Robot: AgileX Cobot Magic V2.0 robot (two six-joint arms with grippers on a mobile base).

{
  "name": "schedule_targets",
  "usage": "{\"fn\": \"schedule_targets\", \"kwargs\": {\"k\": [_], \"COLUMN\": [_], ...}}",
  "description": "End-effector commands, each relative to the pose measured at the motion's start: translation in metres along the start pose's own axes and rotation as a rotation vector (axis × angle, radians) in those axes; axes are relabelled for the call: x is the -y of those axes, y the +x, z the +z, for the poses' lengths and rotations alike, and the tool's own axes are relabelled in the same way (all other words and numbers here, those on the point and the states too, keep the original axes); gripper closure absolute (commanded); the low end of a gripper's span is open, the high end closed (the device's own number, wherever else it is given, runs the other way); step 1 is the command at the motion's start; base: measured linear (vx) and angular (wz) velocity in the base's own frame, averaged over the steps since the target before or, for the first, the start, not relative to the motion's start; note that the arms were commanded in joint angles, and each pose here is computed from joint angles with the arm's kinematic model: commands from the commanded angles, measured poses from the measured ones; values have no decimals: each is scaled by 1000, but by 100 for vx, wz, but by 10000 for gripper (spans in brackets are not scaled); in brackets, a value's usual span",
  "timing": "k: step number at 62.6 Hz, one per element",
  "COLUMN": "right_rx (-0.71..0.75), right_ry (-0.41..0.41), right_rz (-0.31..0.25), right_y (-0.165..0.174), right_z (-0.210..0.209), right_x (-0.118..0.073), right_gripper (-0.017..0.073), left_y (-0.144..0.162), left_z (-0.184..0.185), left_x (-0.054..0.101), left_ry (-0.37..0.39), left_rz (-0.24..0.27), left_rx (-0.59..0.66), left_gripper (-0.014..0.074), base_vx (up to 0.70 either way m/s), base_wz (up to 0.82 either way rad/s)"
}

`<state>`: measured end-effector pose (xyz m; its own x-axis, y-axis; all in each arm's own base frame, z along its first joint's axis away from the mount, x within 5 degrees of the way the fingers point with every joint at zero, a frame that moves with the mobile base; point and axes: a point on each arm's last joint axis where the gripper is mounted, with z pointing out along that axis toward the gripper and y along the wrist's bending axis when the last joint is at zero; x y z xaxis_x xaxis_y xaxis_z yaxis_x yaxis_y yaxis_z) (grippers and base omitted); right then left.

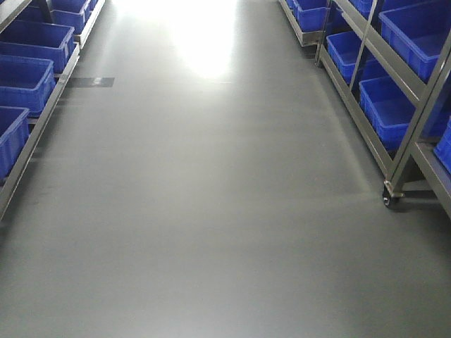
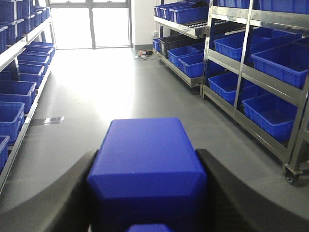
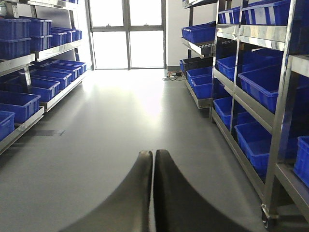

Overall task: Pour parts from conveyor to right shelf
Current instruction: 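Turn into the aisle between the blue-bin shelves and drive forward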

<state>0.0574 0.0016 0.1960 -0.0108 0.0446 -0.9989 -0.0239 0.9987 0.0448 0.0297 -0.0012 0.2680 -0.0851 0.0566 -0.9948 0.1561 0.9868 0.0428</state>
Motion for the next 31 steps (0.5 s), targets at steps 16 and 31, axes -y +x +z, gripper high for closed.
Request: {"fn": "schedule_targets", "kwargs": {"k": [16,31], "right_rx": [45,45], "right_ry": [6,6], "right_rz": [-13,-13], "right_y": [-1,-1], "right_z": [2,2], "right_x": [1,1], "right_gripper": [568,568], "left_y": [-16,-16], "left_z": [-5,-5], "left_x": [0,0], "left_ry": [12,12], "left_rz": [-5,-5], "left_rx": [112,112], "left_gripper": [600,600], "base_vx": [53,60], "base_wz": [-2,5]}}
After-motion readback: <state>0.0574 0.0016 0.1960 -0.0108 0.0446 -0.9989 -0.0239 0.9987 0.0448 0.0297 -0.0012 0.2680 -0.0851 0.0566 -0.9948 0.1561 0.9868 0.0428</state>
